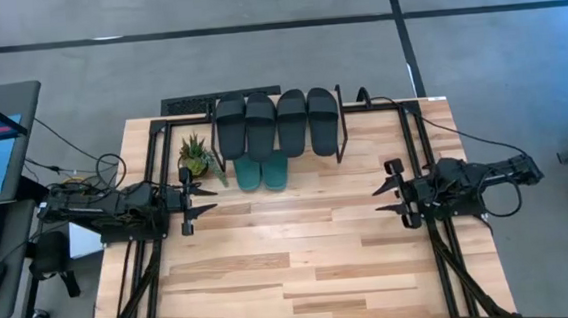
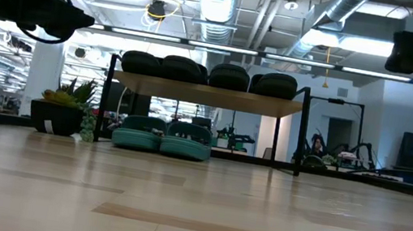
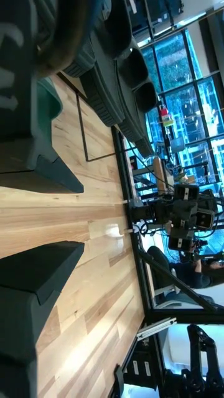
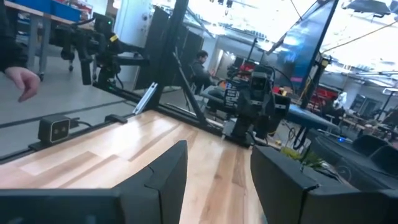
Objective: Pick and place slides into the shelf
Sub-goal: Return to Home Position
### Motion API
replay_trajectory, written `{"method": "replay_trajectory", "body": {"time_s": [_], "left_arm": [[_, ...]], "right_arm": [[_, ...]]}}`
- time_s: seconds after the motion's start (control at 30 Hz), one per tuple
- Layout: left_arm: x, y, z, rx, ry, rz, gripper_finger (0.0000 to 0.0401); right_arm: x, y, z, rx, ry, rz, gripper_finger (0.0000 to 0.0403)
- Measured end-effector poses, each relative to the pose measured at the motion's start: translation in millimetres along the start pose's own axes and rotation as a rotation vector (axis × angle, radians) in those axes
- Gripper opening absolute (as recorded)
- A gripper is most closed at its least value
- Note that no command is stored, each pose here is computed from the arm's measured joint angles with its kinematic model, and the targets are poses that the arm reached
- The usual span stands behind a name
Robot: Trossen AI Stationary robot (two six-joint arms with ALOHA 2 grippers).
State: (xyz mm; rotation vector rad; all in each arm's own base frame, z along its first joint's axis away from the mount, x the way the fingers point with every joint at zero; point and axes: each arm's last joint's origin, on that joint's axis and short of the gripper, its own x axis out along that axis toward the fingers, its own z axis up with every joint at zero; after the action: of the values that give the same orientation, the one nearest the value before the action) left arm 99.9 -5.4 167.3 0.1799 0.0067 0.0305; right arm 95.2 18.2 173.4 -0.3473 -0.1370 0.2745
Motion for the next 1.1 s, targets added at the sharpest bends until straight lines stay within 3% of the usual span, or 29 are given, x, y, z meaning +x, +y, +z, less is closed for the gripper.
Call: {"method": "replay_trajectory", "body": {"time_s": [0.43,1.1], "left_arm": [[0.0,0.0,0.1,0.0,0.0,0.0,0.0125],[0.0,0.0,0.1,0.0,0.0,0.0,0.0125]], "right_arm": [[0.0,-0.1,-0.2,0.141,0.0,0.0,0.0164],[0.0,0.0,-0.4,0.141,0.001,0.001,0.0164]]}}
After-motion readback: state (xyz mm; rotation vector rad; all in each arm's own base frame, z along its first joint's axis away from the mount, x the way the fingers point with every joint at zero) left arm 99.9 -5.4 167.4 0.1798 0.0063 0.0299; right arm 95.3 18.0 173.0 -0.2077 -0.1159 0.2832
